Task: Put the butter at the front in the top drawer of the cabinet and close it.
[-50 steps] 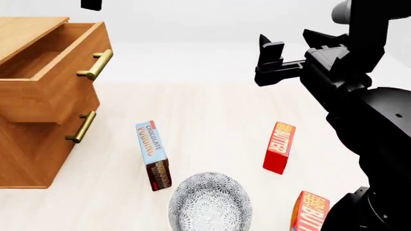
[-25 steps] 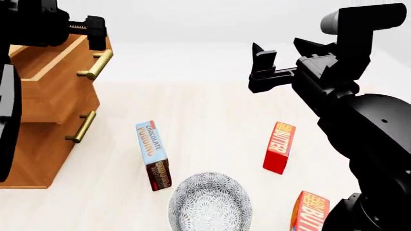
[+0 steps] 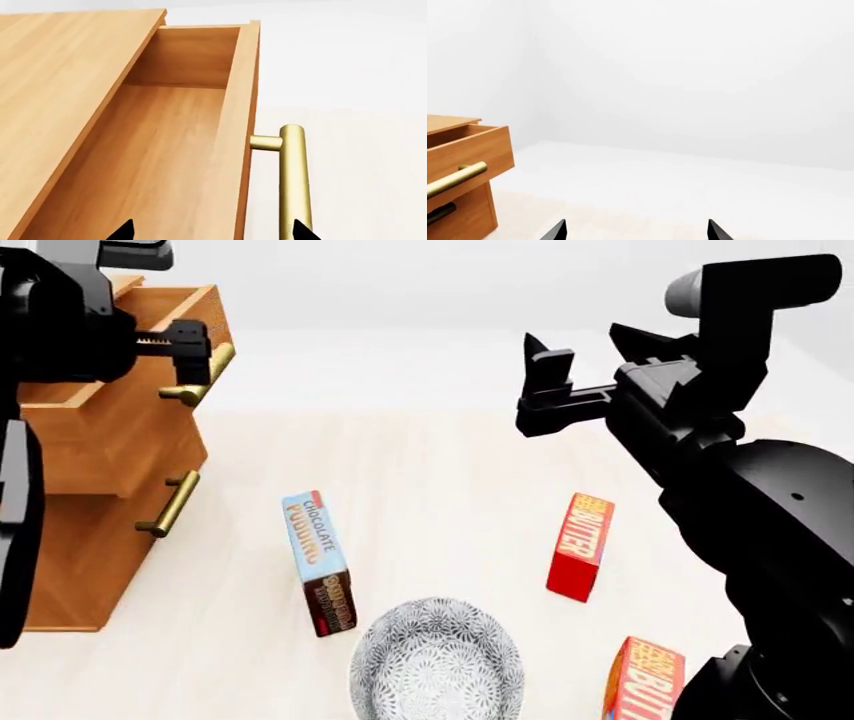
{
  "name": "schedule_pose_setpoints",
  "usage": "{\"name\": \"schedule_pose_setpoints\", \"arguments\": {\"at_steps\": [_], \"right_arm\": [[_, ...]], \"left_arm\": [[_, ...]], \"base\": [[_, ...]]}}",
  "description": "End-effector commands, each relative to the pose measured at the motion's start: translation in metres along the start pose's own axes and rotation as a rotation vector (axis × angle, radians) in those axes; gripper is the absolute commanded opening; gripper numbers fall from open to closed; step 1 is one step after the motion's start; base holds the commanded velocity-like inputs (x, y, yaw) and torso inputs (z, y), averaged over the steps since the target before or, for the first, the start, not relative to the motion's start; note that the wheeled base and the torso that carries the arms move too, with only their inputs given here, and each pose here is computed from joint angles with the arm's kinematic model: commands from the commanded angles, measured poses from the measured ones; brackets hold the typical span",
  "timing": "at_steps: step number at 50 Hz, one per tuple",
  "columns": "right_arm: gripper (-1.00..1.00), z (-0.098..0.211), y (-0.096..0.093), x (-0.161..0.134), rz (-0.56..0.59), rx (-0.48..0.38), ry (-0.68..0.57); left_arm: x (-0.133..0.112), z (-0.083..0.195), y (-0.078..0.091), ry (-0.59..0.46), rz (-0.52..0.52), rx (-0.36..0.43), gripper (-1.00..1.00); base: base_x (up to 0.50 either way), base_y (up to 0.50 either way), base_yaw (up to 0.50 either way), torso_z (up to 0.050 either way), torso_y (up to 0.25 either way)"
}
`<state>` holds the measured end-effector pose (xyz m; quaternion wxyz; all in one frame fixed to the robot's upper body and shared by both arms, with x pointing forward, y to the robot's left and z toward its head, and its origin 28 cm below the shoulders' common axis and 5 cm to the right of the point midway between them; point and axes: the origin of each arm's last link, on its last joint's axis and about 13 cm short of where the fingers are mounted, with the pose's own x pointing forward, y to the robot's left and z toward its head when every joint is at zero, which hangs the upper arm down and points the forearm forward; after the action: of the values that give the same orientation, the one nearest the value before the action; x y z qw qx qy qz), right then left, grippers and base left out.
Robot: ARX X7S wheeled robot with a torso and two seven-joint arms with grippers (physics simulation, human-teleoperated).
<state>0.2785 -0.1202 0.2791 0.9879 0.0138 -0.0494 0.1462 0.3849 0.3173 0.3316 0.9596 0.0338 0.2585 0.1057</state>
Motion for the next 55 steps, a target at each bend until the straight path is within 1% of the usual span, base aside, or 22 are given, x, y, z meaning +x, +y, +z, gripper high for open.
{"name": "schedule_pose_setpoints", "arguments": {"at_steps": [1, 4, 8, 17, 22, 24, 29, 34, 38, 42, 45, 47, 51, 53, 55], "right_arm": [[1.00, 0.001, 0.001, 0.000, 0.002, 0.000, -0.004], [1.00, 0.002, 0.001, 0.000, 0.003, -0.002, -0.006], [1.00, 0.003, 0.001, 0.000, 0.003, -0.002, -0.009], [1.00, 0.004, 0.002, 0.001, 0.004, -0.004, -0.014], [1.00, 0.004, 0.002, 0.001, 0.007, -0.006, -0.015], [1.00, 0.004, 0.002, 0.001, 0.008, -0.006, -0.015], [1.00, 0.004, 0.002, 0.000, 0.008, -0.006, -0.016], [1.00, 0.003, 0.001, 0.001, 0.005, -0.008, -0.013], [1.00, 0.002, 0.001, 0.000, 0.003, -0.008, -0.013], [1.00, 0.002, 0.001, 0.000, 0.005, -0.009, -0.013], [1.00, 0.003, 0.001, 0.000, 0.005, -0.009, -0.014], [1.00, 0.003, 0.001, -0.001, 0.005, -0.009, -0.015], [1.00, 0.004, 0.001, -0.002, 0.007, -0.011, -0.018], [1.00, 0.004, 0.001, -0.002, 0.007, -0.012, -0.018], [1.00, 0.004, 0.001, -0.003, 0.006, -0.012, -0.020]], "left_arm": [[0.004, -0.006, 0.006, 0.024, 0.029, 0.000, 1.00], [0.004, -0.011, 0.003, 0.059, -0.003, 0.026, 1.00], [0.004, -0.020, -0.004, 0.116, -0.087, 0.084, 1.00], [-0.005, -0.045, -0.025, 0.243, -0.348, 0.236, 1.00], [-0.010, -0.047, -0.029, 0.242, -0.455, 0.252, 1.00], [-0.013, -0.044, -0.031, 0.221, -0.499, 0.236, 1.00], [-0.018, -0.037, -0.038, 0.180, -0.598, 0.222, 1.00], [-0.023, -0.030, -0.046, 0.127, -0.727, 0.205, 1.00], [-0.028, -0.022, -0.054, 0.078, -0.806, 0.188, 1.00], [-0.033, -0.012, -0.063, 0.009, -0.911, 0.166, 1.00], [-0.041, -0.005, -0.071, -0.043, -0.998, 0.169, 1.00], [-0.045, -0.002, -0.074, -0.061, -1.029, 0.178, 1.00], [-0.054, 0.003, -0.076, -0.117, -1.044, 0.186, 1.00], [-0.058, 0.006, -0.076, -0.171, -0.995, 0.186, 1.00], [-0.066, 0.010, -0.073, -0.269, -0.893, 0.173, 1.00]], "base": [[0.00, 0.00, 0.00, 0.000, 0.000], [0.00, 0.00, 0.00, 0.000, 0.000], [0.00, 0.00, 0.00, 0.000, 0.000], [0.00, 0.00, 0.00, 0.000, 0.000], [0.00, 0.00, 0.00, 0.000, 0.000], [0.00, 0.00, 0.00, -0.008, 0.000], [0.00, 0.00, 0.00, 0.000, 0.000], [0.00, 0.00, 0.00, -0.002, 0.000], [-0.01, 0.00, 0.00, 0.000, 0.000], [0.00, 0.00, 0.00, -0.003, 0.000], [0.00, 0.00, 0.00, 0.000, 0.000], [0.00, 0.00, 0.00, 0.000, 0.000], [0.00, 0.00, 0.00, 0.000, 0.000], [0.01, 0.00, -0.01, 0.000, 0.000], [0.01, 0.00, -0.01, 0.000, 0.000]]}}
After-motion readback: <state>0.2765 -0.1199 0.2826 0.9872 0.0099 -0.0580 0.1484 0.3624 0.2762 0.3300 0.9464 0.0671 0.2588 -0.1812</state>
